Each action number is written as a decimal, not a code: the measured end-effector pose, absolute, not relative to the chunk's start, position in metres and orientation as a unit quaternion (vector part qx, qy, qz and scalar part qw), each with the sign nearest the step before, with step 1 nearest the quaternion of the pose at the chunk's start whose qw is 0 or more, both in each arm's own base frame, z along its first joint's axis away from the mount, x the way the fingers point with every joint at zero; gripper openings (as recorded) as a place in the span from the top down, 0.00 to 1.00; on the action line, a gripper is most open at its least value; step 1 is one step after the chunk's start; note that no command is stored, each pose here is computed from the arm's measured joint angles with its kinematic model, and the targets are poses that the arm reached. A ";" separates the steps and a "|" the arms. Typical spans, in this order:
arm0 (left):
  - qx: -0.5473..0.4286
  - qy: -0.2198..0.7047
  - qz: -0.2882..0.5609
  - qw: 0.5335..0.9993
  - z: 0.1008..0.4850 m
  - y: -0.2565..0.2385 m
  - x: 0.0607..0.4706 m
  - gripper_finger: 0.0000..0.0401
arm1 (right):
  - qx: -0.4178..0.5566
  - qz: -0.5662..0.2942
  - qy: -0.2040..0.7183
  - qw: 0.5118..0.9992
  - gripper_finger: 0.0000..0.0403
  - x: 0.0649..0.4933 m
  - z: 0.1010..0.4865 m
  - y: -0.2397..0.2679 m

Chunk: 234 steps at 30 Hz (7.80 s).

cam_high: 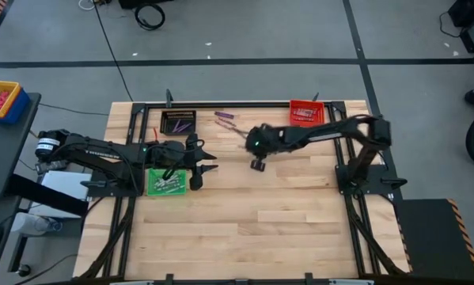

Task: Sort crayons
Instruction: Put the pink crayon into the red bin

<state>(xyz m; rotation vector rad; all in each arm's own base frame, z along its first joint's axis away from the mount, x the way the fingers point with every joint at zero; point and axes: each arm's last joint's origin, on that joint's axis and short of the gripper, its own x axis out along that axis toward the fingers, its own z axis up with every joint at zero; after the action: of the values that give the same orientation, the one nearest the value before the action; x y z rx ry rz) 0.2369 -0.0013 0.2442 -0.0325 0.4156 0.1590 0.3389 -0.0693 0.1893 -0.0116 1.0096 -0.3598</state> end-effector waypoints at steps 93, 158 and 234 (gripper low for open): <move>0.052 0.486 0.086 0.868 0.127 0.232 0.321 0.63 | 0.019 -0.127 0.147 0.981 0.72 0.231 0.262 0.032; 0.002 0.107 -0.020 0.994 0.250 -0.032 0.342 0.97 | -0.010 -0.012 0.153 0.988 0.64 0.257 0.242 0.049; 0.061 0.207 -0.056 0.975 0.257 -0.046 0.312 0.97 | -0.164 -0.351 0.489 0.781 0.90 0.185 0.223 -0.018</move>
<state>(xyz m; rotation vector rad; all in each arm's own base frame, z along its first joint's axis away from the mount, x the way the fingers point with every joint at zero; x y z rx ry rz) 0.3123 -0.0457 0.2570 0.1222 0.4167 -0.1139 0.1853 -0.0175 0.2234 -0.3544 1.0570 -0.7577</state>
